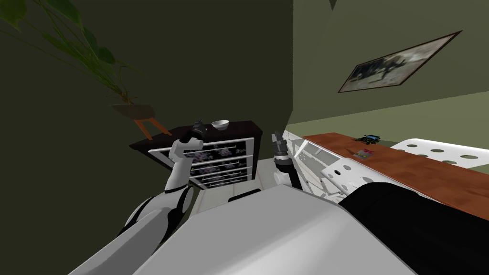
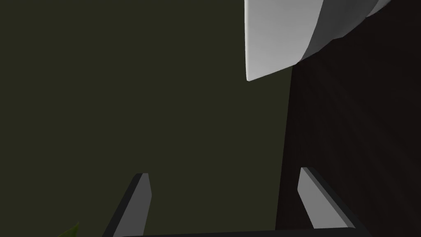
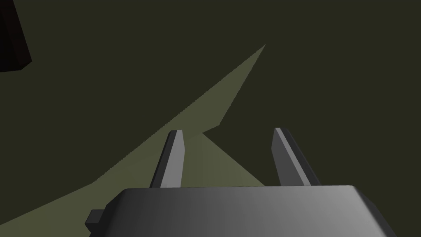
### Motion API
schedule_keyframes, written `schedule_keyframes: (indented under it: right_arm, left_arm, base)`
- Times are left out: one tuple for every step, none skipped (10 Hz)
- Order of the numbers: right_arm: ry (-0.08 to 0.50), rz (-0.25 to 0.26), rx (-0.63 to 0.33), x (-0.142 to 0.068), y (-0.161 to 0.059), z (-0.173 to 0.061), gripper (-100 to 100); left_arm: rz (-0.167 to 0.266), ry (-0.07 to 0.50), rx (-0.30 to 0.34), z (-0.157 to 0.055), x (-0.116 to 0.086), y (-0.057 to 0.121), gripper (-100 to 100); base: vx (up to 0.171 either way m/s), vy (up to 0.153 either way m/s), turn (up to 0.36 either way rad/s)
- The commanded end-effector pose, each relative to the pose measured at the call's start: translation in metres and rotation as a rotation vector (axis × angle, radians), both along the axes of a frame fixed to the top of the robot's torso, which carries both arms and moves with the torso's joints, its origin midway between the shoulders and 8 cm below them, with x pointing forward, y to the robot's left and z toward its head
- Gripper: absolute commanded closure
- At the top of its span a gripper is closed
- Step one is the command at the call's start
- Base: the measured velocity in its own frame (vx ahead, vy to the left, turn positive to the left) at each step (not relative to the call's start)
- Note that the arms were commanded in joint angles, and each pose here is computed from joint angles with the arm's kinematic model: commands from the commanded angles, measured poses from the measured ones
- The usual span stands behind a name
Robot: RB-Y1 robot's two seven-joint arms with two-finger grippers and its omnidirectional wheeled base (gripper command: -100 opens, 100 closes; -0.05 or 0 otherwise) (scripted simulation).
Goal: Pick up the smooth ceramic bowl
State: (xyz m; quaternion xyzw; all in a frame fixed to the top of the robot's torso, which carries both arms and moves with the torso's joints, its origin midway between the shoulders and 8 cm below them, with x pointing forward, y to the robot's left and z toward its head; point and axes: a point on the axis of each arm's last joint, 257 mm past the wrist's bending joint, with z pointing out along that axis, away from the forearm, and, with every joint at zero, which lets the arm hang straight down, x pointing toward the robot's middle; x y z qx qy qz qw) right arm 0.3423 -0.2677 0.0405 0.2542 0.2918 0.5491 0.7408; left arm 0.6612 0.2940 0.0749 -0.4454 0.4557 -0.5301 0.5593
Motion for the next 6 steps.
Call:
schedule_keyframes:
  right_arm:
    - [0.0,0.0,0.0,0.0,0.0,0.0,0]
    - [0.0,0.0,0.0,0.0,0.0,0.0,0]
    - [0.0,0.0,0.0,0.0,0.0,0.0,0]
    - [0.0,0.0,0.0,0.0,0.0,0.0,0]
    - [0.0,0.0,0.0,0.0,0.0,0.0,0]
    - [0.0,0.0,0.0,0.0,0.0,0.0,0]
  left_arm:
    - [0.008,0.032,-0.005,-0.002,0.005,0.0,-100]
    - [0.023,0.063,-0.016,-0.001,0.014,0.007,-100]
    - [0.024,0.072,-0.02,0.006,0.018,0.005,-100]
    - [0.029,0.093,-0.022,0.002,0.019,0.006,-100]
    - [0.044,0.122,-0.034,0.005,0.027,0.013,-100]
    - [0.047,0.137,-0.038,0.008,0.03,0.012,-100]
  base:
    - [0.0,0.0,0.0]
    - [-0.001,-0.007,0.029]
    - [-0.001,-0.008,0.025]
    - [0.0,0.0,0.0]
    - [-0.003,-0.008,0.032]
    - [-0.002,-0.009,0.024]
